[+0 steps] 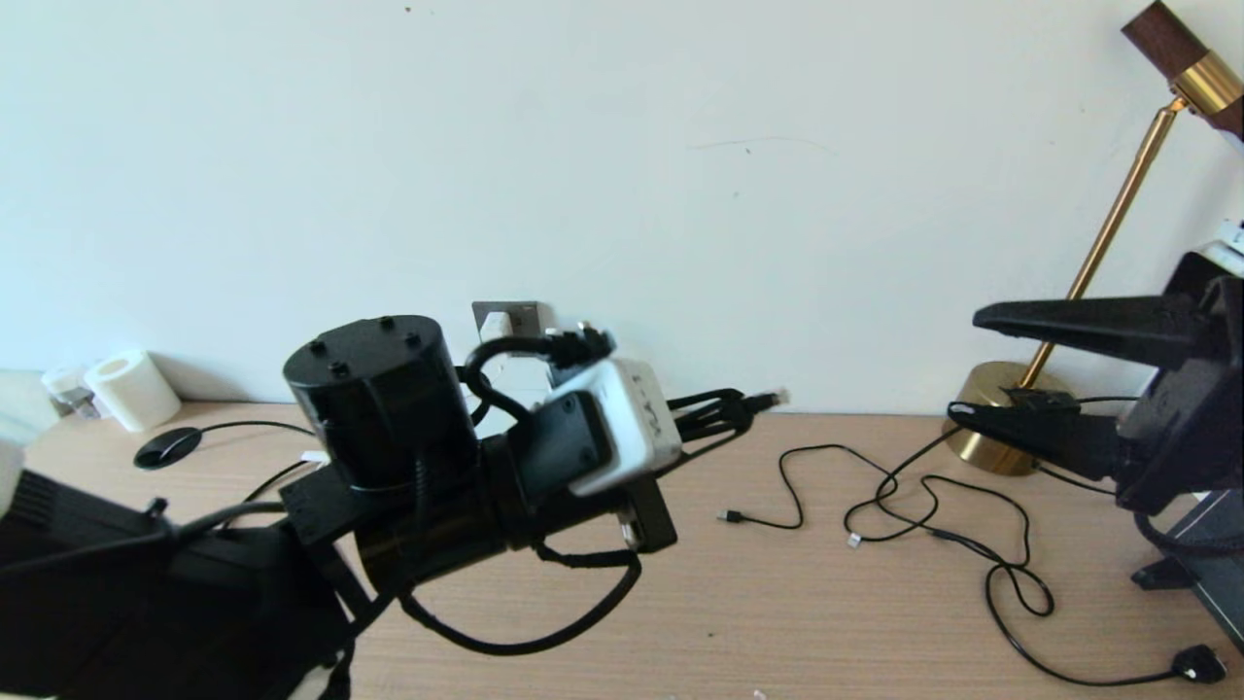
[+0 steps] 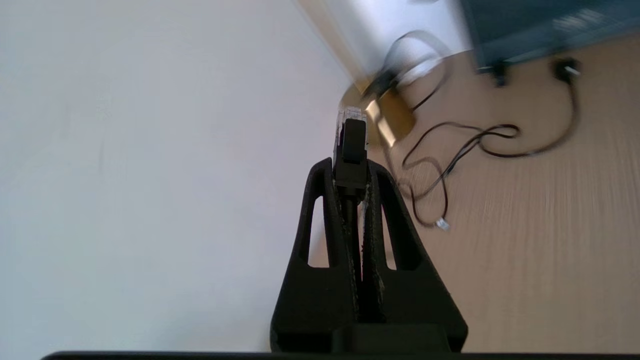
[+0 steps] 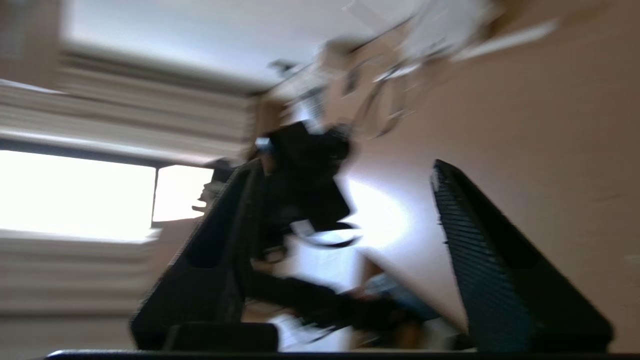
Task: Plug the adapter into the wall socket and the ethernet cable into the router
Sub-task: Align cable and router interface
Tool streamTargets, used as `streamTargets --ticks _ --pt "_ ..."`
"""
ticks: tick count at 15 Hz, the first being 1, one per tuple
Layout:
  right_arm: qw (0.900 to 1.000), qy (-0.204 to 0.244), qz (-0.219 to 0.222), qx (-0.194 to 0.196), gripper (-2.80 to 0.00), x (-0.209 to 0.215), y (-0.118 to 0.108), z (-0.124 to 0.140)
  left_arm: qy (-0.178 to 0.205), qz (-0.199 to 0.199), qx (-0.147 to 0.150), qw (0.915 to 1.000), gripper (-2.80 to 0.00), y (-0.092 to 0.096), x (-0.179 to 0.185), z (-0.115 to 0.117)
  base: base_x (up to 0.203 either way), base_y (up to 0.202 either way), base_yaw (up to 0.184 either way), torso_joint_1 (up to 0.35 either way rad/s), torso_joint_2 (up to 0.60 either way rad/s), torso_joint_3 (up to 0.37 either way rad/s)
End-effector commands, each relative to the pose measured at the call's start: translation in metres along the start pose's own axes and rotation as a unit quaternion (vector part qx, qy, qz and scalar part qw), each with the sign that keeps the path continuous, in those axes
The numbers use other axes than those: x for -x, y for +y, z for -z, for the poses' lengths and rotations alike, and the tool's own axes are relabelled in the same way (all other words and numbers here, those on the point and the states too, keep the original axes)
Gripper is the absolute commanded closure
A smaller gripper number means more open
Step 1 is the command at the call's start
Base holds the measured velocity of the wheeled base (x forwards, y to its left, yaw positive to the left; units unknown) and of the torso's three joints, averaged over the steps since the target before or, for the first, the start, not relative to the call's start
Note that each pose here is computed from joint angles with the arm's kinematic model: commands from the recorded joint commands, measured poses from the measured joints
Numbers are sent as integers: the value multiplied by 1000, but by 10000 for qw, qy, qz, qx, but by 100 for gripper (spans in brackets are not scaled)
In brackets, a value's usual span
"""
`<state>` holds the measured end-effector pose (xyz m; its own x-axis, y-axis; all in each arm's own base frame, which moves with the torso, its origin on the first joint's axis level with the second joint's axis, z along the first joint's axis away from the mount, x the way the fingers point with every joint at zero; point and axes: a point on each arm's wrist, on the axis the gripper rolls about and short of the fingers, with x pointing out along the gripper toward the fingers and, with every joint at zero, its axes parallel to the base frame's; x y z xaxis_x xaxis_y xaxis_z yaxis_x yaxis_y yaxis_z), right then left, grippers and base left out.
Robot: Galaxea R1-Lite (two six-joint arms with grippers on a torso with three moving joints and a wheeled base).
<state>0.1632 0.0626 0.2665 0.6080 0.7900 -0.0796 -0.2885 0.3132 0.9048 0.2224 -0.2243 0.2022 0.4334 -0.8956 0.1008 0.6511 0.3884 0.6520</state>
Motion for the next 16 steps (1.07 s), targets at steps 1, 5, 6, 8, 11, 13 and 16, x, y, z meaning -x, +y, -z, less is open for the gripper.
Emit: streamTargets --ticks 1,5,6,8,11,13,16 --pt "9841 -632 642 1528 0 22 1 12 585 -1219 1609 9777 0 7 10 0 0 0 0 0 0 0" --pt "9126 -1393 2005 3279 0 75 -17 55 1368 -2624 3300 8964 0 10 23 30 0 0 0 0 0 0" --pt "8885 -1459 2354 3660 0 89 -22 67 1586 -2829 3391 8831 0 14 29 42 0 0 0 0 0 0" --pt "8486 -1581 3016 4048 0 118 -31 92 1941 -3222 3405 8617 0 26 46 66 0 0 0 0 0 0" --pt "8014 -1919 3946 4066 0 153 -48 125 2502 -3657 3507 8250 0 34 73 103 0 0 0 0 0 0" --pt "7614 -2363 4619 3886 0 163 -56 144 2944 -3859 3515 8005 0 32 86 123 0 0 0 0 0 0" --pt "7538 -2633 4449 4056 0 170 -81 176 3206 -4150 3422 7796 0 35 82 139 0 0 0 0 0 0"
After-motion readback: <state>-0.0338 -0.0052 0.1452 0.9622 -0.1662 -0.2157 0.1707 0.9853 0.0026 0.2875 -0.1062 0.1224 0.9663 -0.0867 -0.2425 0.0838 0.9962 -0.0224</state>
